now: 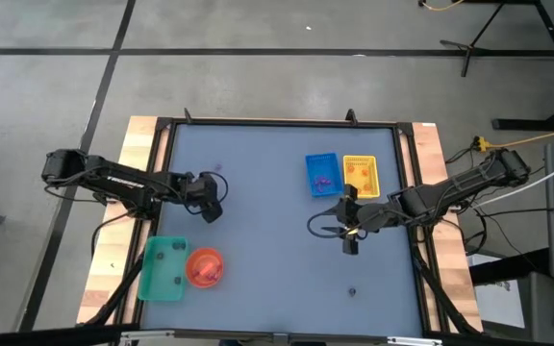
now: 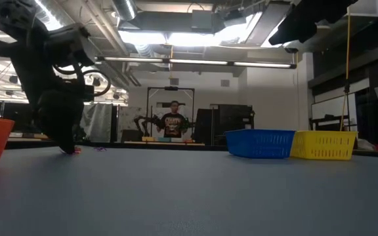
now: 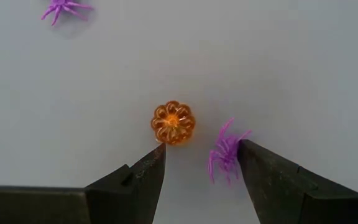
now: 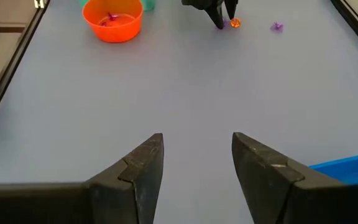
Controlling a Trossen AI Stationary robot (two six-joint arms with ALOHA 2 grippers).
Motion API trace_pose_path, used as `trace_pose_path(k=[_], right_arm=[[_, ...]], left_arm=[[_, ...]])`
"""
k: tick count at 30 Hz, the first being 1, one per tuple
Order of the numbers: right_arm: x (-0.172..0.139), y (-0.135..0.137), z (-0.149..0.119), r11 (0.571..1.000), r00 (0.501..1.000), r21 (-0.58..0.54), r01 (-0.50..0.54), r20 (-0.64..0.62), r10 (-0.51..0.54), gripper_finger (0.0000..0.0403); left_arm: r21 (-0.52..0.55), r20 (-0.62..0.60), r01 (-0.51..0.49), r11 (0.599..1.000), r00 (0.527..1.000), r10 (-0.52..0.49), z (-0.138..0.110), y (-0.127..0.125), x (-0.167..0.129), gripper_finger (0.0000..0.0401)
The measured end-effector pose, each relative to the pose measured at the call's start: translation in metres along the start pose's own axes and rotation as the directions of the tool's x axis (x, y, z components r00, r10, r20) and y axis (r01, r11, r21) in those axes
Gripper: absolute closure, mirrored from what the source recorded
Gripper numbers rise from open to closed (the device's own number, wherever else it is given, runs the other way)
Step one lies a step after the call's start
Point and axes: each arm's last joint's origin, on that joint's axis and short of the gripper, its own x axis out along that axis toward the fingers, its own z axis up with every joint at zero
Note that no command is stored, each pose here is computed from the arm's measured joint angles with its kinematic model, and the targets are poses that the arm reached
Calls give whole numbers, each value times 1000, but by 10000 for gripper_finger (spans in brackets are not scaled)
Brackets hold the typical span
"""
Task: Sort Halloween decoration
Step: Put the violet spider toy into the blue box
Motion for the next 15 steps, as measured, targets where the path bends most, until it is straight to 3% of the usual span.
trace_pose_path(k=[15], right_arm=[[0,0,0,1000,1000,0,0,1,0,214]], left_arm=[[-10,-9,22,1000,1000,-22,-2,0,1,221]])
